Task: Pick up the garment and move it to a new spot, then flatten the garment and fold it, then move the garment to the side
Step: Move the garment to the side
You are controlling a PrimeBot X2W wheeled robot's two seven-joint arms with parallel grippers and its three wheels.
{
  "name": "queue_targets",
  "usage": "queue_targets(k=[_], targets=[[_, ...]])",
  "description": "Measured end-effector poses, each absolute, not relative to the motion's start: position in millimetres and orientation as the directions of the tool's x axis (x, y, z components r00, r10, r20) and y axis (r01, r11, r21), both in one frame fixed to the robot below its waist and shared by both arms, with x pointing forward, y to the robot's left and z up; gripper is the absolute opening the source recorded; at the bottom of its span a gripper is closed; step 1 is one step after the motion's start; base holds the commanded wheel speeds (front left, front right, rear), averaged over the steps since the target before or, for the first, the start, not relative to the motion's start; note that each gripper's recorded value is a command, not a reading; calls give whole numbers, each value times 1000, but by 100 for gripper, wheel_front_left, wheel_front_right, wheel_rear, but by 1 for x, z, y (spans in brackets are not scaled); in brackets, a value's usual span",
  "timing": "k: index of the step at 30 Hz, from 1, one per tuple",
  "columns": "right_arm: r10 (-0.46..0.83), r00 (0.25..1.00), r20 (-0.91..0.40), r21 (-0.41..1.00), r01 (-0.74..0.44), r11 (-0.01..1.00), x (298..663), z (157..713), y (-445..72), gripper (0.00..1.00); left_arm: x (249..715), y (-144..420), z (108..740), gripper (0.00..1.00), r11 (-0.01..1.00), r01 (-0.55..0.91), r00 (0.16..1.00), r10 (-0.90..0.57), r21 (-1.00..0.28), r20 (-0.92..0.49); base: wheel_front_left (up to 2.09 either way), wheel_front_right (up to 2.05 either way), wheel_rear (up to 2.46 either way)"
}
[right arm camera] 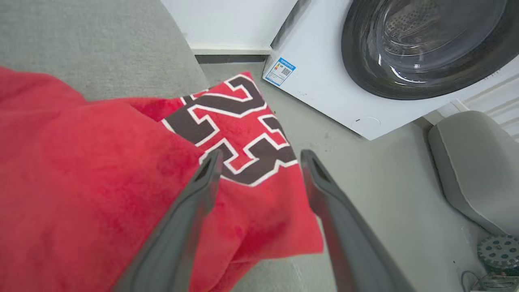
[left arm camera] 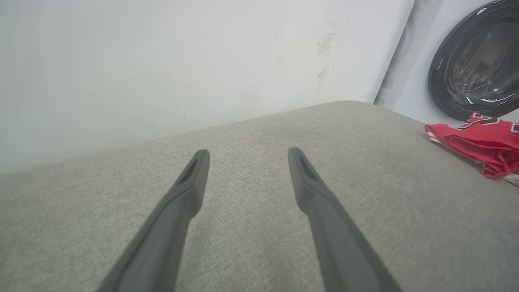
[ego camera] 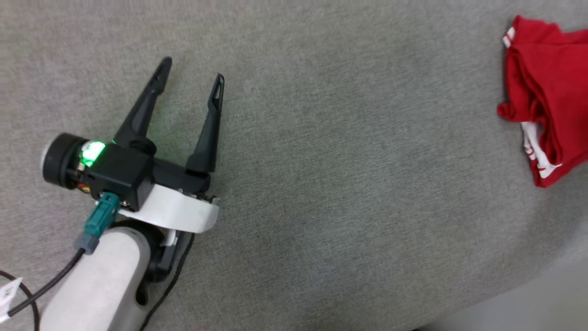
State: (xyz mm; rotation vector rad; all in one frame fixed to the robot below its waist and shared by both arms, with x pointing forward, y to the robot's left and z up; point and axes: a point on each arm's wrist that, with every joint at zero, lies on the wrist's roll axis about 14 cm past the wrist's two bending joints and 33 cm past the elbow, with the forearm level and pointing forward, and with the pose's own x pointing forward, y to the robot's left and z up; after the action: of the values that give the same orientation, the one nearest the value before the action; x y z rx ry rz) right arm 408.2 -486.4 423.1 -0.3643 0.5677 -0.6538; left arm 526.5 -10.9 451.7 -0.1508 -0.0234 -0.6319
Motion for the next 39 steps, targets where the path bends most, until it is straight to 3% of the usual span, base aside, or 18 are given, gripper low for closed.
queue_targets(k=[5, 13, 19, 26, 34, 39], targets=[[-651, 700, -291, -411, 524, 747, 397, 444, -481, 100, 513, -6, 466, 100, 811, 565, 825, -559, -149, 83, 0, 0, 0], [-559, 804, -202, -273, 502, 821, 379, 456, -434, 100, 485, 20, 489, 100, 866, 474, 881, -466, -158, 84, 0, 0, 0], [-429, 886, -173, -166, 404, 900, 376, 454, -371, 100, 462, 50, 504, 100, 913, 374, 927, -366, -162, 82, 0, 0, 0], [-197, 972, -129, -45, 193, 980, 393, 464, -276, 100, 443, 106, 517, 100, 966, 208, 977, -196, -151, 89, 0, 0, 0], [-9, 999, 31, 15, 8, 1000, 402, 521, -208, 100, 412, 165, 521, 100, 993, 52, 996, -44, -108, 81, 0, 0, 0], [39, 997, 68, 28, -41, 999, 373, 545, -191, 100, 379, 181, 523, 100, 997, 25, 997, -19, -76, 79, 0, 0, 0]])
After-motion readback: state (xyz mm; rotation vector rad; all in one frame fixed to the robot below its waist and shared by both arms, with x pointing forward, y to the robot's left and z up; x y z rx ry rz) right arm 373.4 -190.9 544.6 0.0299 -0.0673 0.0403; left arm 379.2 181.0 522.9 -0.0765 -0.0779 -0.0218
